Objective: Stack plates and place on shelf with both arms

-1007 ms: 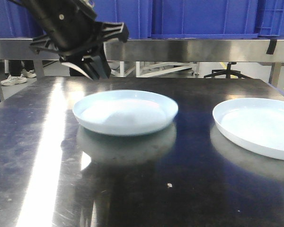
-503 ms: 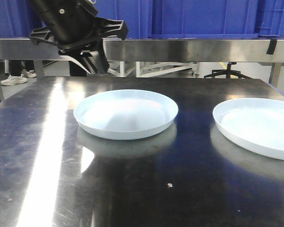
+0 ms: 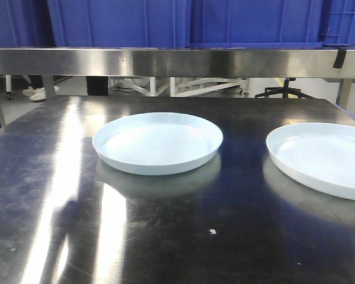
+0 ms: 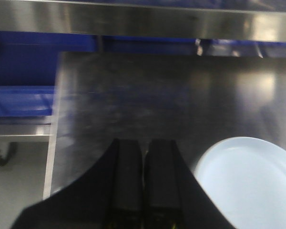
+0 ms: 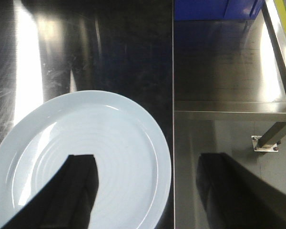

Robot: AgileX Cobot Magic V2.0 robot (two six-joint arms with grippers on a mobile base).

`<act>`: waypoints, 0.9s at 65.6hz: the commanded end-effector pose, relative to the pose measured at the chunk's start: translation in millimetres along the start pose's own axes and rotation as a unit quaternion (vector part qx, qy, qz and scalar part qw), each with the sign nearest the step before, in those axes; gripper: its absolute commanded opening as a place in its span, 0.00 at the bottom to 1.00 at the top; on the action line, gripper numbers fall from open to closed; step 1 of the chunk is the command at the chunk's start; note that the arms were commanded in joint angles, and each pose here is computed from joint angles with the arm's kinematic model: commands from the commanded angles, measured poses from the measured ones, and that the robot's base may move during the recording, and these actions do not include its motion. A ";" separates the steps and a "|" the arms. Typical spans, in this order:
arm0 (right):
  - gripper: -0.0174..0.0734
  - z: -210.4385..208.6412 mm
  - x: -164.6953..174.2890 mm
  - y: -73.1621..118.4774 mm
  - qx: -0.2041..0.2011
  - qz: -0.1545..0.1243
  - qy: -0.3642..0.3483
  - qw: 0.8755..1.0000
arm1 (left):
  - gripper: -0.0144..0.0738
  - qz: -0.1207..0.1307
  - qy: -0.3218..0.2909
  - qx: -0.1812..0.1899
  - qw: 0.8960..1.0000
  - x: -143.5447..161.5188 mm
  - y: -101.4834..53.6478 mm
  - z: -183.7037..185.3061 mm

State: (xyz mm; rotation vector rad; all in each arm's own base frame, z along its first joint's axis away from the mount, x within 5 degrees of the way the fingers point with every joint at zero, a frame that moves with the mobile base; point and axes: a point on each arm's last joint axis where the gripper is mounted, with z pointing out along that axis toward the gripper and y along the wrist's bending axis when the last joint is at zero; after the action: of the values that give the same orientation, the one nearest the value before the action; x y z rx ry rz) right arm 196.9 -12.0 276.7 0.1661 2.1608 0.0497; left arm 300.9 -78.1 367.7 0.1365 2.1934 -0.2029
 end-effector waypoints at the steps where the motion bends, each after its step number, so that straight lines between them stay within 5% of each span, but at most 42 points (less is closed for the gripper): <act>1: 0.80 -5.9 -18.8 1.0 0.000 -0.006 -0.056 0.998 | 0.28 -0.019 -0.073 -0.012 0.997 -3.3 14.9 -30.6; 16: 0.80 -5.9 -18.8 1.0 0.000 -0.006 -0.056 0.998 | 0.28 -0.043 -0.060 -0.051 0.996 59.5 41.8 -46.7; 37: 0.80 -5.8 -18.3 1.0 0.000 -0.006 -0.052 0.999 | 0.28 -0.043 -0.038 -0.053 0.997 144.8 43.9 -62.5; 59: 0.80 -5.8 -18.1 1.0 0.000 -0.006 -0.051 0.999 | 0.28 -0.034 -0.037 -0.056 0.997 185.1 44.9 -75.6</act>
State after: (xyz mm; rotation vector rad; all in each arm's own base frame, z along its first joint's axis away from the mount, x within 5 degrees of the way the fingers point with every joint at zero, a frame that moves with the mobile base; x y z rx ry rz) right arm 196.6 -12.0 276.2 0.1661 2.1664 0.0503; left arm 135.6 -14.5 244.5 -0.0038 2.2375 -0.1076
